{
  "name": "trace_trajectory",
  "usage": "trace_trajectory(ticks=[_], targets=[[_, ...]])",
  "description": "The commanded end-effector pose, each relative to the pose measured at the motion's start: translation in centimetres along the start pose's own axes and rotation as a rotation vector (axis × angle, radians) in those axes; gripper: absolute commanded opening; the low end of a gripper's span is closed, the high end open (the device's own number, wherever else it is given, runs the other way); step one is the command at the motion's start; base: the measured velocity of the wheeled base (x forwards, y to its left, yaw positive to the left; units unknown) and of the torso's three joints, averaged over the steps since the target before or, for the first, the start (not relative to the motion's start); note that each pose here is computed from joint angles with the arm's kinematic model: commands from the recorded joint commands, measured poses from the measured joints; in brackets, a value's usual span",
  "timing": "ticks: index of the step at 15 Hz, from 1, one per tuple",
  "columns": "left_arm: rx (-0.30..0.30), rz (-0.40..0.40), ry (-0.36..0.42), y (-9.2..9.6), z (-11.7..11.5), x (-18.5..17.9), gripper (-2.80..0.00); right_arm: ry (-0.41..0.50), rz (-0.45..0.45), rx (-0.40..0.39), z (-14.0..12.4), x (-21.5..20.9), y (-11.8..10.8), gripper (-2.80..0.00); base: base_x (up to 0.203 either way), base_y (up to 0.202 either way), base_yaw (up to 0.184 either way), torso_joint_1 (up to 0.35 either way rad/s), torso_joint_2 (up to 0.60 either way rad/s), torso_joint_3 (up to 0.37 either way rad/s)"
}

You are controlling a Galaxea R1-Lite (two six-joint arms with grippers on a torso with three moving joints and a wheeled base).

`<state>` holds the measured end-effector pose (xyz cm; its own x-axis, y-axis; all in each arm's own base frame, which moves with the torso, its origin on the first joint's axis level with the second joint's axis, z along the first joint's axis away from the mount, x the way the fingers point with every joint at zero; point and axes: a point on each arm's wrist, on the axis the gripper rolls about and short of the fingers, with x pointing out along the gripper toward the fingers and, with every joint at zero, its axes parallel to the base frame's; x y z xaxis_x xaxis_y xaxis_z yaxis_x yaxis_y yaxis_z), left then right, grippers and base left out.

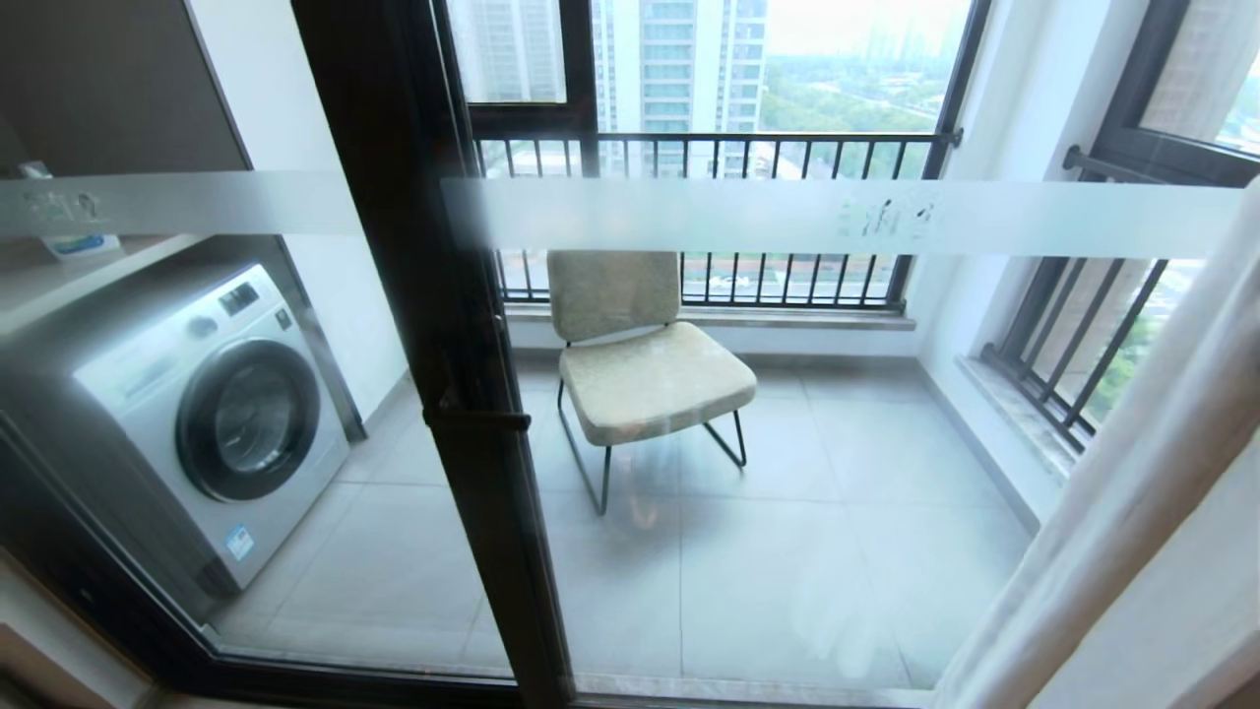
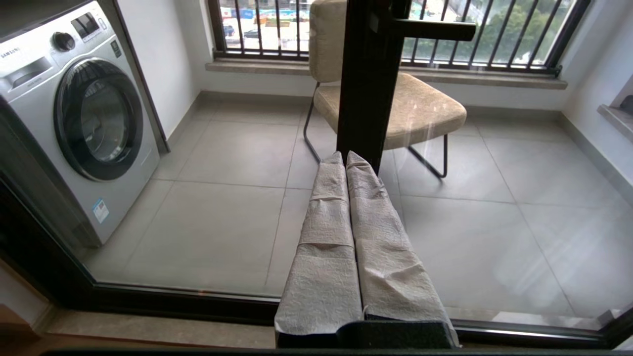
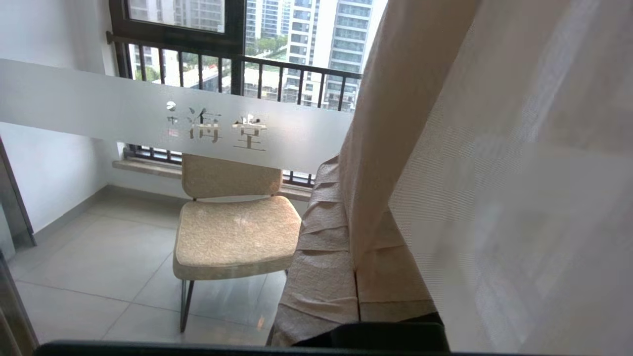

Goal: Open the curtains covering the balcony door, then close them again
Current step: Close the inner curtains on both sides

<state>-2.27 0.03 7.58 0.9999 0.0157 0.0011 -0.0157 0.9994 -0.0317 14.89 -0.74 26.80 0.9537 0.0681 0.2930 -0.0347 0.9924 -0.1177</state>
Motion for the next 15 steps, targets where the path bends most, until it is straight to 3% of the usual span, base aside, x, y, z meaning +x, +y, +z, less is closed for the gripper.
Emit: trace_trajectory(ticks=[1,15], targets=[[-0.001,0.001,-0.001,0.00,0.00,0.00,-2.80,-0.002,0.002,0.000,-0.10,-0.04,0.03,-2.80,0.000,0.195,-0.001,-0.002,0.00,-0.001],[-0.002,0.001,-0.001,0.00,0.00,0.00,-2.80,-0.018,0.002,-0.005,0.24,0.01,0.00,-2.80,0.000,0.191,-0.001,0.003,0.00,0.000]])
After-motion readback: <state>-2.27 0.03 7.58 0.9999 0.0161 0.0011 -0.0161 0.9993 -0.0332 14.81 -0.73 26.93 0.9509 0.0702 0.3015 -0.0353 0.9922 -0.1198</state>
